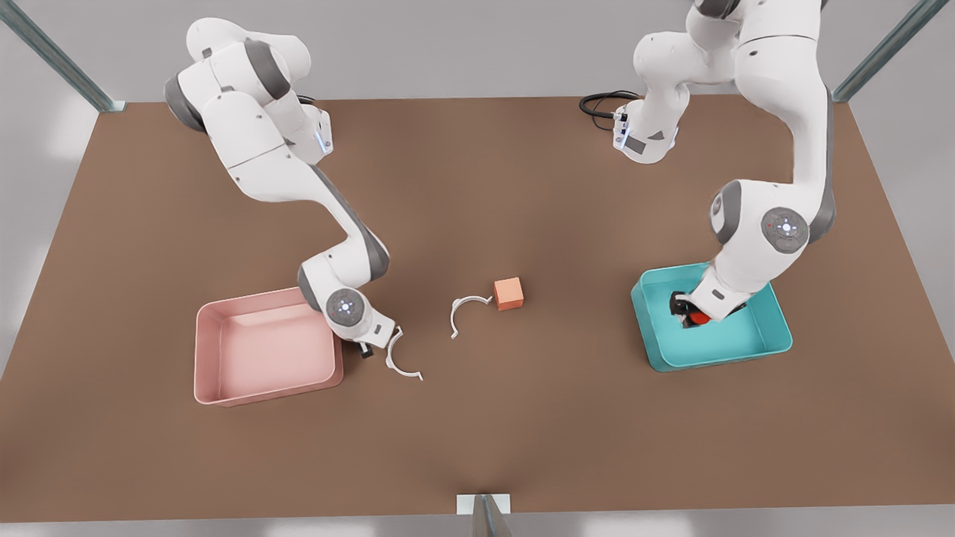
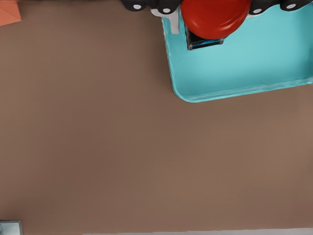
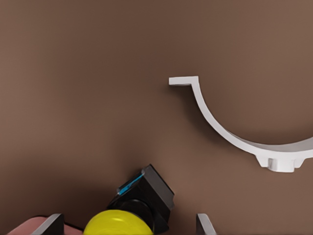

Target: Place the red button in the blue storage box with the left arm, and place the yellow button in the pink storage box with the right arm

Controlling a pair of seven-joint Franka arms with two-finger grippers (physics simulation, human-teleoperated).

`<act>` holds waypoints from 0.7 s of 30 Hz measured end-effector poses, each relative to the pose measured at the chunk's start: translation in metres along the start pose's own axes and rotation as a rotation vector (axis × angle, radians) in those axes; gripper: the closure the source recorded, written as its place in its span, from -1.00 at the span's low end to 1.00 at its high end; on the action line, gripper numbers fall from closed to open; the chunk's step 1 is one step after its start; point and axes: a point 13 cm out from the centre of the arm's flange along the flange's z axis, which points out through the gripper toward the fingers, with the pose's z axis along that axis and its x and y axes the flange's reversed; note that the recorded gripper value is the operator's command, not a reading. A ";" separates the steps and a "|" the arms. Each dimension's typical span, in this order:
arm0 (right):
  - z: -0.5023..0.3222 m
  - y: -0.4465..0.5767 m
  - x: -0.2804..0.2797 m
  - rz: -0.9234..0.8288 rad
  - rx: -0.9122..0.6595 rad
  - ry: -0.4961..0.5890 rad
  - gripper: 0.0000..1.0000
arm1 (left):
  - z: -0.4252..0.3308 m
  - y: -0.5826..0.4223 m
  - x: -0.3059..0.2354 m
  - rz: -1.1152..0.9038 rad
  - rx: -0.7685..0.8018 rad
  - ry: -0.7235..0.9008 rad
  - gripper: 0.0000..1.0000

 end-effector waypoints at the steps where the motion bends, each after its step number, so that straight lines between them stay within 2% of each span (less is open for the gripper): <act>1: 0.004 0.000 0.001 0.001 0.002 -0.002 -1.00 | 0.005 0.026 0.004 -0.018 -0.004 0.026 -0.02; 5: 0.015 -0.004 -0.001 -0.007 0.019 -0.010 -1.00 | 0.042 0.086 0.023 -0.024 0.000 0.128 -0.02; 9: 0.017 -0.011 -0.005 -0.021 0.045 -0.010 -0.59 | 0.094 0.103 0.042 0.032 0.017 0.219 -0.02; 10: 0.016 -0.012 -0.005 -0.025 0.051 -0.009 -0.48 | 0.105 0.104 0.045 0.049 0.022 0.236 -0.24; 11: 0.016 -0.013 -0.005 -0.028 0.057 -0.007 -0.40 | 0.113 0.104 0.049 0.066 0.027 0.249 -1.00; 16: 0.015 -0.017 -0.004 -0.036 0.072 -0.006 0.01 | 0.118 0.101 0.051 0.146 0.046 0.258 -1.00; 17: 0.015 -0.017 -0.004 -0.036 0.074 -0.006 0.09 | 0.101 0.099 0.046 0.160 0.045 0.238 -1.00; 21: 0.001 -0.022 -0.008 -0.046 0.095 -0.007 0.09 | -0.032 0.080 -0.030 0.209 0.018 0.069 -1.00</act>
